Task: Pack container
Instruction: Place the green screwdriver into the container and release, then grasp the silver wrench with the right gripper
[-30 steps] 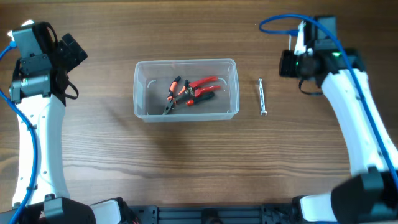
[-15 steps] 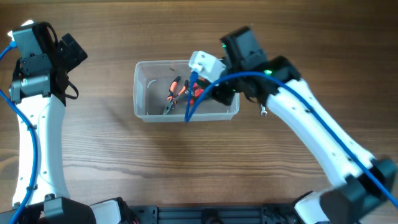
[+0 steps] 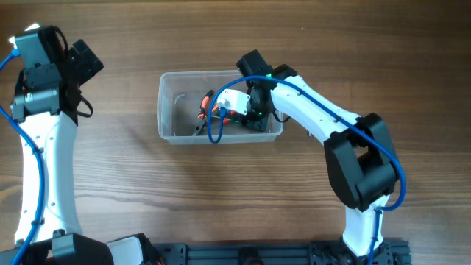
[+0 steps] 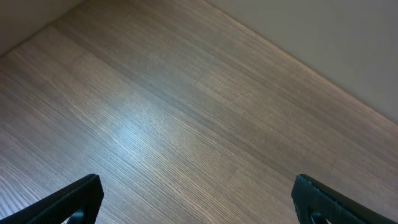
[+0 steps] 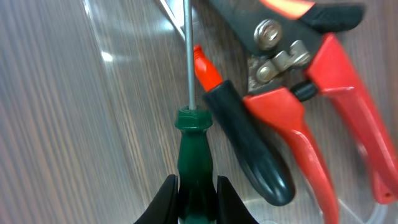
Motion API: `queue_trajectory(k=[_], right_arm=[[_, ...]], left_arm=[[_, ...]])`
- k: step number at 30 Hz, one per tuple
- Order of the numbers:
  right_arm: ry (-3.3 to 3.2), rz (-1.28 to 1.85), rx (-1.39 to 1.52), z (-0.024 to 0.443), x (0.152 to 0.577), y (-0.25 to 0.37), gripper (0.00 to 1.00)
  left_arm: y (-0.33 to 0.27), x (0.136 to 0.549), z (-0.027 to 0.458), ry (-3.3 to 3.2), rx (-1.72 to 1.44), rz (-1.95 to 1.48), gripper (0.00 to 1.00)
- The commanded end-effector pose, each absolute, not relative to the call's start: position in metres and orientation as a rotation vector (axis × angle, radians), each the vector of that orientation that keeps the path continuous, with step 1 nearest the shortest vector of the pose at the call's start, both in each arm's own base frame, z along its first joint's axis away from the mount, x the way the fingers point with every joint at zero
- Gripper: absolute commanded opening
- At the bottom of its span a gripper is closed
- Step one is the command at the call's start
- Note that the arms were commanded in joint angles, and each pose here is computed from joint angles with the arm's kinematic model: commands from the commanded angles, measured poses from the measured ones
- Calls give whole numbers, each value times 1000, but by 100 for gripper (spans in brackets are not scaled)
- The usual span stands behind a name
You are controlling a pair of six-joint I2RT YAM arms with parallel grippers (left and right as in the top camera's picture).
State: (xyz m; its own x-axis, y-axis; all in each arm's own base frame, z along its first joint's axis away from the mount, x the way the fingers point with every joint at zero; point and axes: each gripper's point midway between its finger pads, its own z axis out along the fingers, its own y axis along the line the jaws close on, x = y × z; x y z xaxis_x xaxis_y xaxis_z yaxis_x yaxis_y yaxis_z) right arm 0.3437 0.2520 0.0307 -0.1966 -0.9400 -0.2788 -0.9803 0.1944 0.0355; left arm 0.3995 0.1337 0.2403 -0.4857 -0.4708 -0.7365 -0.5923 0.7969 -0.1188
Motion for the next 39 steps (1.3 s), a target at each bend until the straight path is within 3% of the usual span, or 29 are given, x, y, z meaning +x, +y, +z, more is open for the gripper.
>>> queue_trajectory(k=[1, 6, 11, 15, 17, 21, 25, 30, 36, 39], right_arm=[[2289, 235, -1831, 32, 351, 245, 59], [2403, -39, -1595, 65, 378, 222, 59], [2283, -42, -1307, 170, 397, 225, 59], [2249, 47, -877, 255, 405, 198, 68], [2296, 100, -636, 274, 408, 168, 69], [2514, 119, -173, 243, 408, 97, 64], [2718, 101, 182, 168, 396, 55, 52], [2851, 70, 222, 99, 392, 48, 49], [2909, 54, 86, 48, 408, 52, 49], [2953, 44, 83, 22, 409, 52, 42]], left_arm=[[139, 400, 242, 2158, -796, 210, 100], [139, 400, 242, 2158, -796, 210, 100], [139, 400, 242, 2158, -796, 209, 100], [139, 400, 242, 2158, -796, 210, 100], [139, 400, 242, 2159, -796, 209, 100], [139, 400, 242, 2158, -796, 209, 100], [139, 400, 242, 2158, -796, 209, 100], [139, 400, 242, 2158, -796, 209, 100], [139, 400, 242, 2158, -796, 210, 100], [139, 400, 242, 2158, -796, 210, 100]])
